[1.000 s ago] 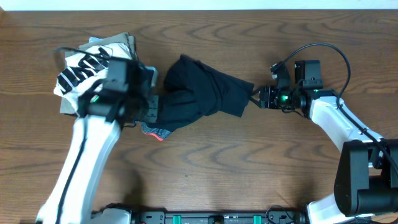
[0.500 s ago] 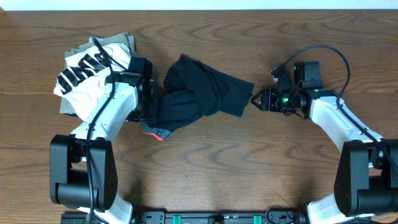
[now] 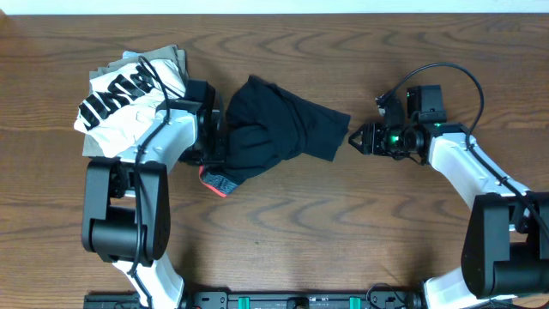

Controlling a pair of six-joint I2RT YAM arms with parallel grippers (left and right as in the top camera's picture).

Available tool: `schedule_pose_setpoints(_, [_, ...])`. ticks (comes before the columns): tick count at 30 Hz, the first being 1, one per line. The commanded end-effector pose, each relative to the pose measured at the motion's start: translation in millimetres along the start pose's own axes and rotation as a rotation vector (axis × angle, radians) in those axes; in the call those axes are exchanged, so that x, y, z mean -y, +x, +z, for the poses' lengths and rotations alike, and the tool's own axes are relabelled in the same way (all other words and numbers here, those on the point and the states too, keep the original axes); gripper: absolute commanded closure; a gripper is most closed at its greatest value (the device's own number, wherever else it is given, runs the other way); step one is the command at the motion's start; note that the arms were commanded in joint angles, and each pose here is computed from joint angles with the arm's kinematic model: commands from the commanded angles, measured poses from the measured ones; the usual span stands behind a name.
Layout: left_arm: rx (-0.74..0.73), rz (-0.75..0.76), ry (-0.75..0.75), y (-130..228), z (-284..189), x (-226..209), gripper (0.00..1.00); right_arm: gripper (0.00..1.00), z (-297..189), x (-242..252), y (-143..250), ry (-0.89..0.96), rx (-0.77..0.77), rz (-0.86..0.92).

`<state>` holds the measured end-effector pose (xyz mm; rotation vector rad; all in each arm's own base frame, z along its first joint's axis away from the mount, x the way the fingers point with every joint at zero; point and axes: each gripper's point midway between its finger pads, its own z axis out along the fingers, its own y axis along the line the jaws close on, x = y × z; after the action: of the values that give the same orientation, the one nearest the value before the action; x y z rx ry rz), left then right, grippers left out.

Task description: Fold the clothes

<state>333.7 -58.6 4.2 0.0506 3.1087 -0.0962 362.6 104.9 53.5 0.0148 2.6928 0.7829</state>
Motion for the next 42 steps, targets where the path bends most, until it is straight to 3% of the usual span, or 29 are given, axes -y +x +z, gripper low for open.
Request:
schedule_pose_setpoints(1, [0.018, -0.001, 0.071, 2.6, -15.7, 11.5, 0.94, 0.53, -10.5, 4.0, -9.0, 0.006, 0.034, -0.005])
schedule_pose_setpoints(3, [0.064, 0.006, 0.095, -0.7, -34.3, 16.8, 0.94, 0.54, -11.8, 6.8, -10.2, 0.011, 0.039, 0.000])
schedule_pose_setpoints(8, [0.262, 0.036, 0.121, -7.5, -104.7, 25.2, 0.94, 0.72, -23.4, 7.6, -12.4, 0.019, 0.048, -0.012])
schedule_pose_setpoints(14, [0.567, 0.095, 0.164, 0.3, -200.9, 39.1, 0.94, 0.72, -49.8, -17.0, -23.5, 0.030, 0.084, -0.116])
schedule_pose_setpoints(20, [0.779, 0.120, 0.189, 21.3, -265.4, 40.9, 0.94, 0.66, -47.0, -66.0, -23.5, -0.024, 0.091, -0.241])
schedule_pose_setpoints(24, [0.851, 0.126, 0.197, 32.4, -286.5, 40.4, 0.94, 0.54, -28.2, -100.3, -14.0, -0.075, 0.071, -0.337])
schedule_pose_setpoints(28, [0.876, 0.127, 0.202, 38.0, -294.1, 40.0, 0.94, 0.51, -7.7, -132.2, -15.2, -0.119, 0.100, -0.392])
schedule_pose_setpoints(33, [0.878, 0.125, 0.203, 48.1, -297.3, 38.6, 0.94, 0.42, 22.2, -160.9, -19.1, -0.171, 0.141, -0.429])
schedule_pose_setpoints(35, [0.888, 0.126, 0.206, 52.6, -300.8, 38.3, 0.94, 0.33, 35.5, -169.3, -18.1, -0.191, 0.148, -0.456])
schedule_pose_setpoints(42, [0.926, 0.169, 0.286, 72.8, -316.7, 49.9, 0.94, 0.23, 74.7, -193.9, -21.8, -0.264, 0.214, -0.542])
